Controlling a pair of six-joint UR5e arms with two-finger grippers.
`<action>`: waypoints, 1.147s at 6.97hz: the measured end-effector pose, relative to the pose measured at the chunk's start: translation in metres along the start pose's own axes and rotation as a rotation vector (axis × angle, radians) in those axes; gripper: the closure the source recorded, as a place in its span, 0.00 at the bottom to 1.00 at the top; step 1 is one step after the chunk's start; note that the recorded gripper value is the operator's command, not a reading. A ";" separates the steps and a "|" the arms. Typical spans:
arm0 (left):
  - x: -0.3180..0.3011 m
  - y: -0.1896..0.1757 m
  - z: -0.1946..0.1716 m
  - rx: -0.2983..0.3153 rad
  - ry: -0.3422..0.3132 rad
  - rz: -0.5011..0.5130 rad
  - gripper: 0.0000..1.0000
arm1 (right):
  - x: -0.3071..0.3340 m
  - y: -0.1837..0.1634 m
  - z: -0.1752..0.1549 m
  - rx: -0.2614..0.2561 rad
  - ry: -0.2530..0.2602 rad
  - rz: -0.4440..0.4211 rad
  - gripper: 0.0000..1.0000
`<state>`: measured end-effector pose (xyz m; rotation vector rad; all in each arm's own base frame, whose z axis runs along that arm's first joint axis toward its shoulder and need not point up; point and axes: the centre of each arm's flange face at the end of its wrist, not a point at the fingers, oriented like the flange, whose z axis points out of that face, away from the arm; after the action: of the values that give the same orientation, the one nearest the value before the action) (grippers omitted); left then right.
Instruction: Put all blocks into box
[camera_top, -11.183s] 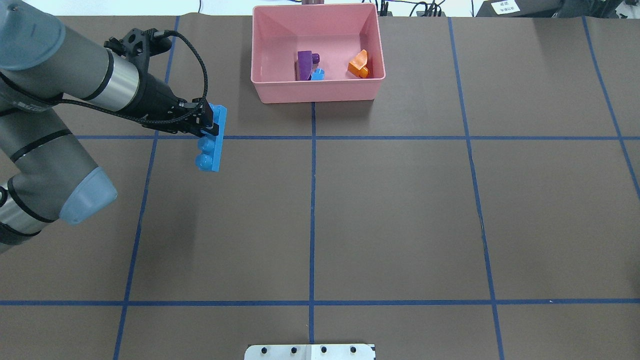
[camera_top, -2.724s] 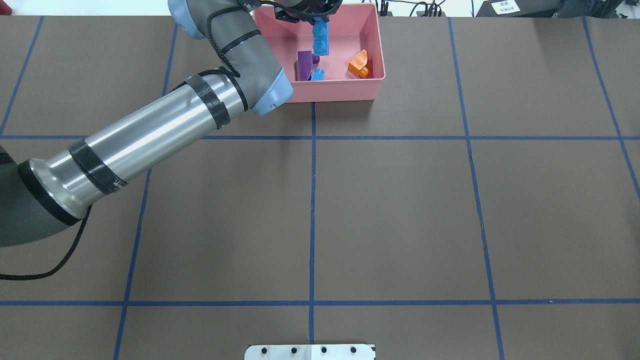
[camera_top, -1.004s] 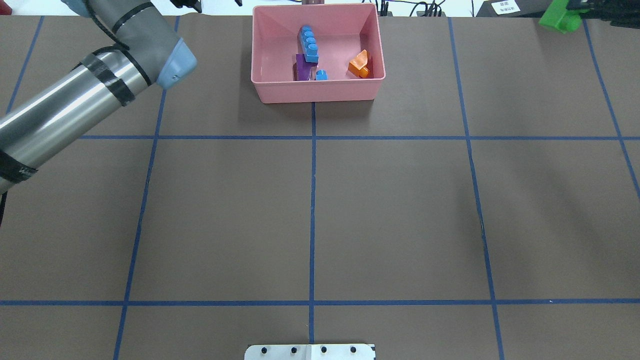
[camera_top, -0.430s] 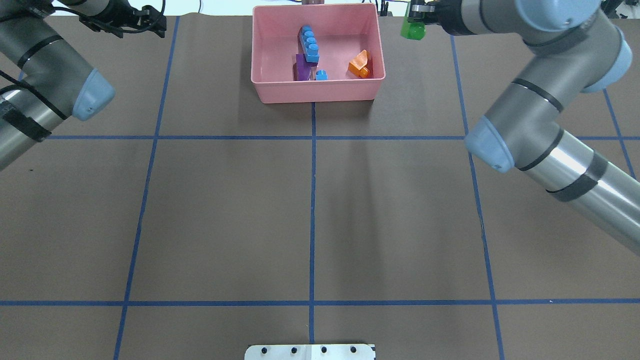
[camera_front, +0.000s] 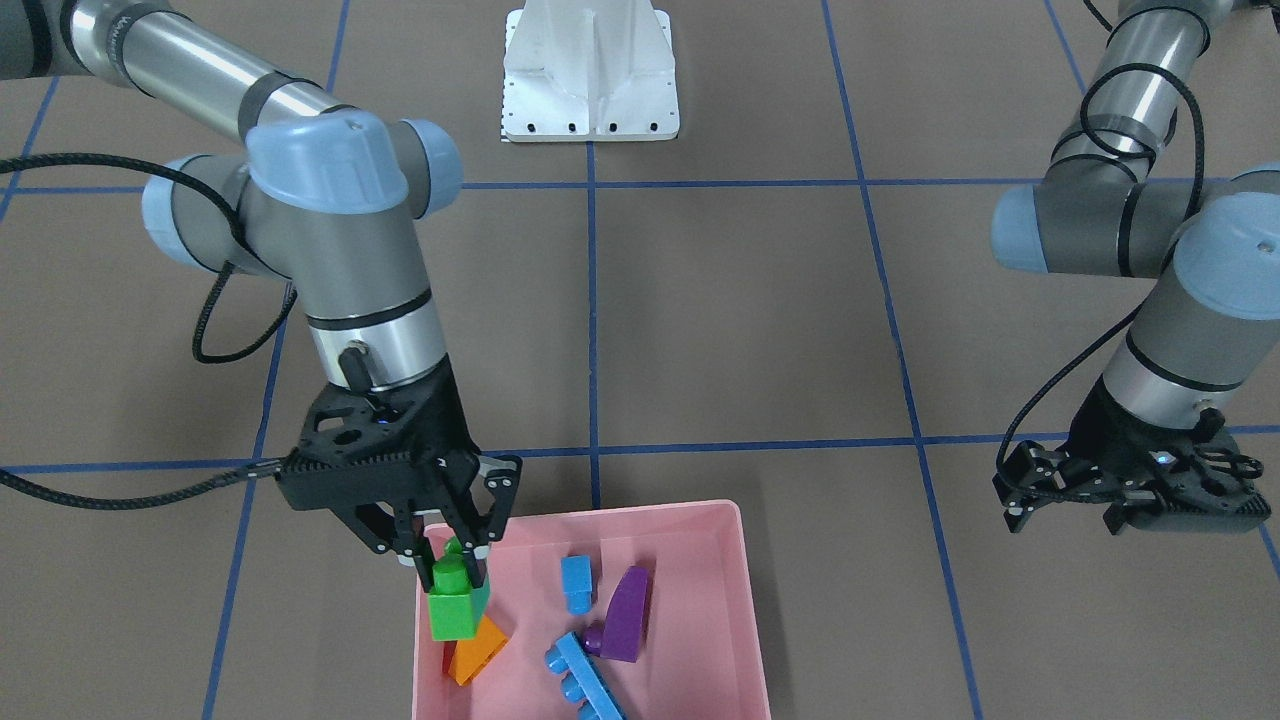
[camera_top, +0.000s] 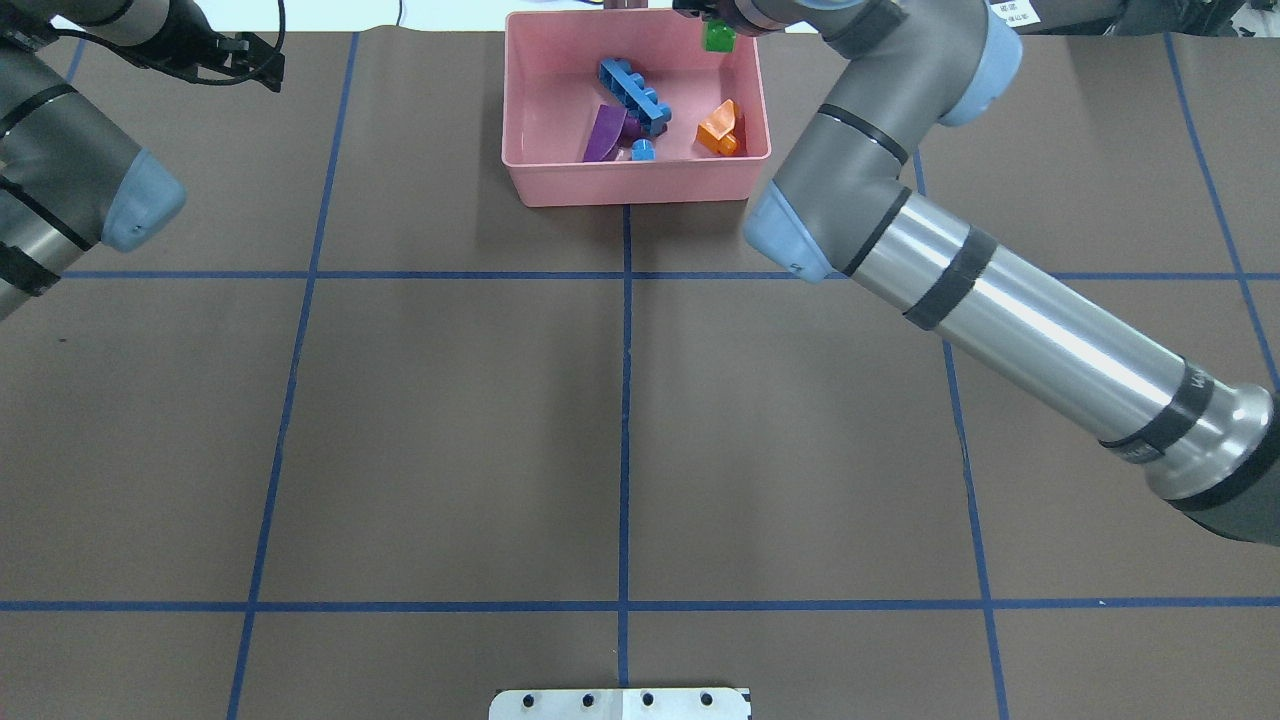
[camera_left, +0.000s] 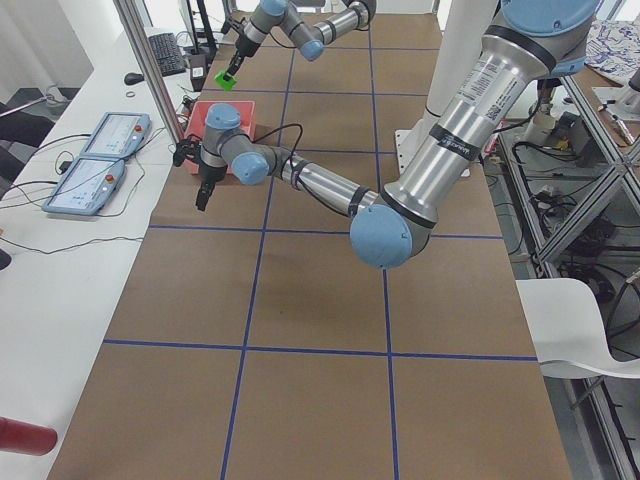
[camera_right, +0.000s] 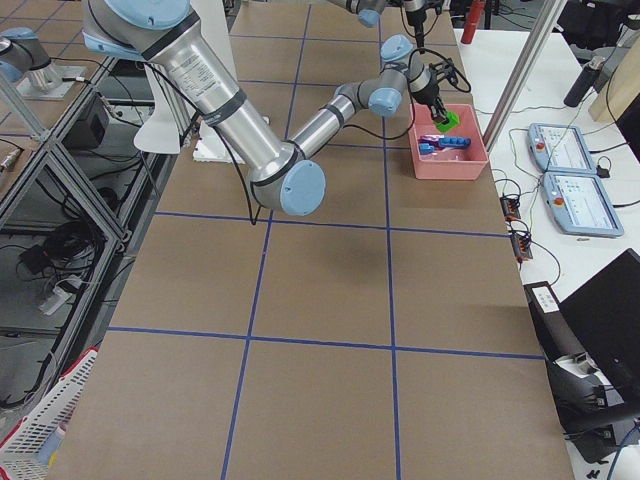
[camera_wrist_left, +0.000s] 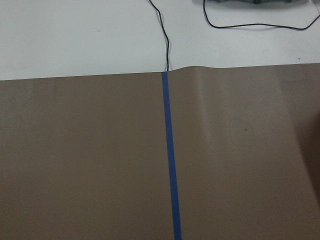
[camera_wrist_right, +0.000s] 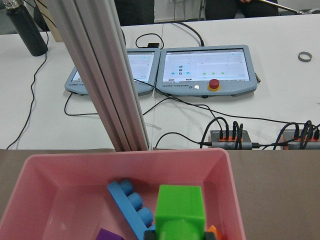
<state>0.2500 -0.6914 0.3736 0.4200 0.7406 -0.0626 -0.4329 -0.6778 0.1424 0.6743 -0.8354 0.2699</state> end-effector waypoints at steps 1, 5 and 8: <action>-0.003 0.000 0.001 0.000 -0.004 0.008 0.00 | -0.018 0.002 0.016 0.006 -0.002 -0.007 0.00; -0.010 0.001 0.003 -0.007 -0.011 0.017 0.00 | -0.031 0.007 0.027 0.019 -0.024 -0.011 0.00; -0.044 -0.002 0.004 -0.086 -0.083 0.169 0.00 | 0.006 -0.004 -0.008 -0.062 -0.033 0.002 0.00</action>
<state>0.2194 -0.6988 0.4047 0.3937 0.6218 0.1097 -0.4223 -0.6762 0.1413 0.6211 -0.8727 0.2345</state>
